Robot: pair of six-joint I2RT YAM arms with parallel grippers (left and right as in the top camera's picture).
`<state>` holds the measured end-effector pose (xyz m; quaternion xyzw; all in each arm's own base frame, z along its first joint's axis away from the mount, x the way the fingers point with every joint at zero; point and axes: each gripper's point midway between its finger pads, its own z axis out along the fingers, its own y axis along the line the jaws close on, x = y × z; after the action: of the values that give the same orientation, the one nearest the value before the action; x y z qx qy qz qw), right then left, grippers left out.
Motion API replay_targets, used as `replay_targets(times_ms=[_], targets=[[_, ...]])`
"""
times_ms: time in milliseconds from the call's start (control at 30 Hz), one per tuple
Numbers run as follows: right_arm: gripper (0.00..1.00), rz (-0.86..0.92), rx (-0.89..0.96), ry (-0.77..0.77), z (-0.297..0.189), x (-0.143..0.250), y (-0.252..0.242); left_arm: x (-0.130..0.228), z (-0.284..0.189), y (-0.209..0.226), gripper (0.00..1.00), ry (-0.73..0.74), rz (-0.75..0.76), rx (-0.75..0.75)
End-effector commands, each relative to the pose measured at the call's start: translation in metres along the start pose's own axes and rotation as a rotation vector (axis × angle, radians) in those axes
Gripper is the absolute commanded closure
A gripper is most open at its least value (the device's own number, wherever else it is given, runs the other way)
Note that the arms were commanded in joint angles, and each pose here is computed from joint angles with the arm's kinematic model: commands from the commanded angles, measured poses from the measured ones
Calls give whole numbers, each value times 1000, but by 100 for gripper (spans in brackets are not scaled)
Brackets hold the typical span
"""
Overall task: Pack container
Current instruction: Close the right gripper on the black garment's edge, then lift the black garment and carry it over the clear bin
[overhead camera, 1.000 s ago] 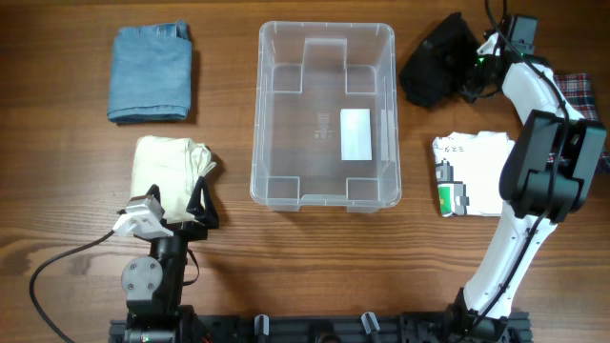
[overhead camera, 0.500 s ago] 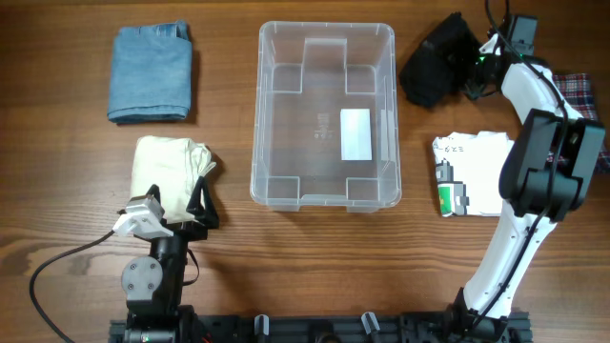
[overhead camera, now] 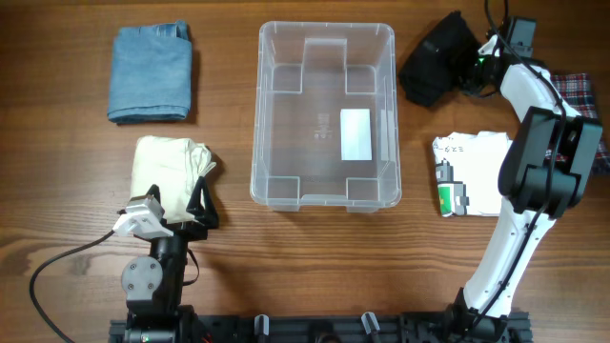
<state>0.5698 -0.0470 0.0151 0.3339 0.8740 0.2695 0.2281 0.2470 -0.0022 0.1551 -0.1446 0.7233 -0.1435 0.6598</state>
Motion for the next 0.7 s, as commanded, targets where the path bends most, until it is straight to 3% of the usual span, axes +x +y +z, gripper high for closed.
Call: replay_targets(times_ms=[0,133,267,500,667], targets=[[40,56,103,84,37,31,-50,3,0,1,0,8,19,2],[49,52,20,112,36,33,-36,3,0,1,0,8,19,2],[62,16,-237,175,27,32,7,3,0,1,0,8,19,2],[71,123,-367,243,15,32,27,3,0,1,0,8,19,2],[81,109,-612,298,-17,17,62,3,0,1,0,8,19,2]])
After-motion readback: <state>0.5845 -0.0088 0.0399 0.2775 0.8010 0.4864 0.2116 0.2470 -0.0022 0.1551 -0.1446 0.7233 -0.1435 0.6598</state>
